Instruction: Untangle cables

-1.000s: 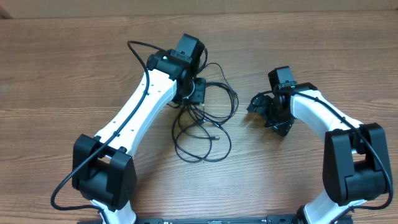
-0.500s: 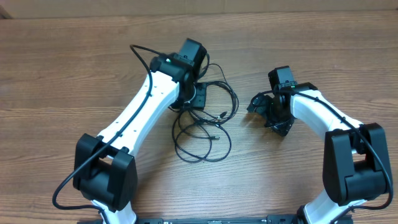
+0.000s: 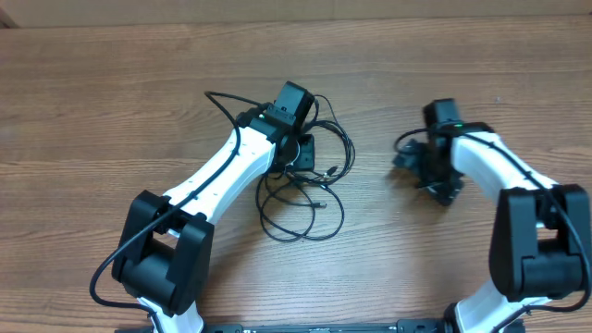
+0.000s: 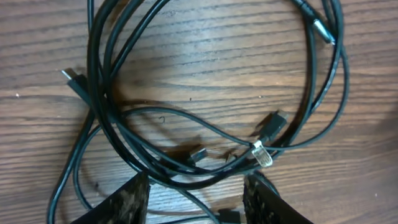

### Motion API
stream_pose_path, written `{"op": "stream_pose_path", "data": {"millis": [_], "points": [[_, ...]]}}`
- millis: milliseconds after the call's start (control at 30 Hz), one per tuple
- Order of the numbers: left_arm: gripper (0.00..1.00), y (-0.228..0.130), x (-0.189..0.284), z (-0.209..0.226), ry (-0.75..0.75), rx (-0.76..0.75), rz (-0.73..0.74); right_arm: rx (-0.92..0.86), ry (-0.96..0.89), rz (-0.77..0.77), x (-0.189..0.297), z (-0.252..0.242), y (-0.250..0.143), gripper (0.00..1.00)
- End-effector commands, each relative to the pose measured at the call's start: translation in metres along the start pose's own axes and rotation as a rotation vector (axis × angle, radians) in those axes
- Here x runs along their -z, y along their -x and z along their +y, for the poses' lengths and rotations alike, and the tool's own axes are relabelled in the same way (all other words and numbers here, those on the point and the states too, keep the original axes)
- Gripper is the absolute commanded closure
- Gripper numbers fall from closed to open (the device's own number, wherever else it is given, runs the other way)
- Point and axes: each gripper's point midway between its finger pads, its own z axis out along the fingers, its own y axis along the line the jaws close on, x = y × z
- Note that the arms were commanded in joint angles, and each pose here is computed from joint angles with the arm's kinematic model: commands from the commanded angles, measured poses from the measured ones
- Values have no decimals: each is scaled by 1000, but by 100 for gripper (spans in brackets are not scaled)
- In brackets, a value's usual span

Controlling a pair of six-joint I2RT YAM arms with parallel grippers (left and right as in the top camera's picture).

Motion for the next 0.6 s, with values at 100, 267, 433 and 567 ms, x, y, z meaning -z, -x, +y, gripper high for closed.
{"op": "stream_pose_path", "data": {"millis": [100, 267, 433, 567], "points": [[51, -13, -14, 5, 3, 22, 22, -164, -75, 2, -10, -56, 25, 0], [51, -16, -23, 9, 7, 40, 14, -240, -99, 3, -13, -81, 35, 0], [51, -19, -33, 11, -5, 67, -4, -265, -73, -31, -13, -82, 47, 0], [44, -21, -39, 13, -10, 81, -12, -265, -46, -63, -13, -76, 56, 0]]}}
